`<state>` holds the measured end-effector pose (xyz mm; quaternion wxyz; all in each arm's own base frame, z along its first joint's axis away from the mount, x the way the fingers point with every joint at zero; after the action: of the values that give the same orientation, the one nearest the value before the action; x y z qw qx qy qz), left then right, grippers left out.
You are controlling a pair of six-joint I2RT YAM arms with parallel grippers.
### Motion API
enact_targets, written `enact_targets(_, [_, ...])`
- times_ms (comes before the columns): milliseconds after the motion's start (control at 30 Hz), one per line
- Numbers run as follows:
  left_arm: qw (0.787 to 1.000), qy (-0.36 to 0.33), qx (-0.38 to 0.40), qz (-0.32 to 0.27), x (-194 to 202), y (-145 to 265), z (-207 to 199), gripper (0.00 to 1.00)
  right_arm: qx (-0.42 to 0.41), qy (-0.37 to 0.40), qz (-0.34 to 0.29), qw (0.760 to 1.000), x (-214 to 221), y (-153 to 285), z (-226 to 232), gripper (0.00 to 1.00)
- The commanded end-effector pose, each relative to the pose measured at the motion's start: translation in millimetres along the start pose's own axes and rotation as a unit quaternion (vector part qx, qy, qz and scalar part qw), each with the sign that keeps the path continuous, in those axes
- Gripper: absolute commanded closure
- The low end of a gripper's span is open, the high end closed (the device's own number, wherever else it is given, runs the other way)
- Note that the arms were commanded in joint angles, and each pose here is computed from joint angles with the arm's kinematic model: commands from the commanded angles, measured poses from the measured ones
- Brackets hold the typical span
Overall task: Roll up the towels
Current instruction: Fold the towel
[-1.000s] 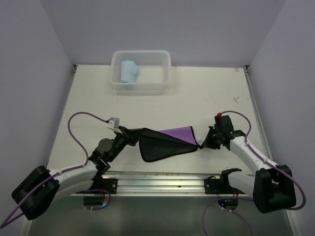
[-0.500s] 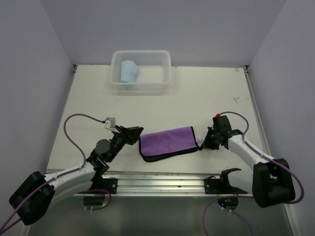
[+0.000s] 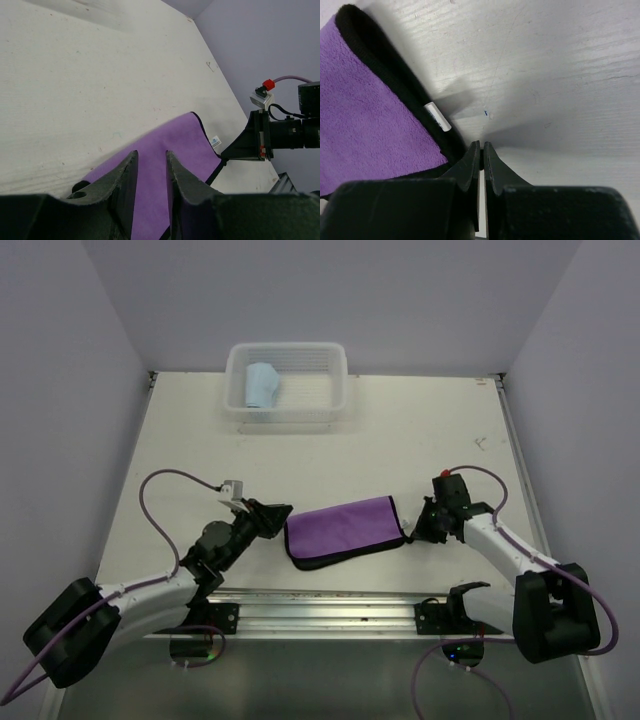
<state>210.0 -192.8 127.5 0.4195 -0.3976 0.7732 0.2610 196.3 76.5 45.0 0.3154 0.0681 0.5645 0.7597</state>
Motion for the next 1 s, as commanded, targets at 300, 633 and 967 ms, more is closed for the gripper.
enact_targets(300, [0.99, -0.021, -0.084, 0.113, 66, 24, 48, 0.79, 0.023, -0.004, -0.024, 0.999, -7, -7, -6, 0.9])
enact_targets(633, [0.983, -0.016, -0.094, 0.156, 83, 11, 50, 0.87, 0.043, 0.003, -0.03, 0.999, -7, -4, -14, 0.79])
enact_targets(967, [0.979, -0.02, -0.121, 0.162, 86, 17, 60, 0.9, 0.021, 0.012, -0.074, 0.997, -25, 29, 1, 0.62])
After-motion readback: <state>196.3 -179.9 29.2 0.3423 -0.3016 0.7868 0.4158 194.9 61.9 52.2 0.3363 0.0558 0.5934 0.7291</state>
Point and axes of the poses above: each gripper's point midway between its finger pads, its own y axis back along the fingers, its own z axis along the line the jaws close on, x = y × z, the point moved 3 cm from there along y, back along the fingers, and after that the axes turned 10 degrees about -y, right-handed, at the moved point
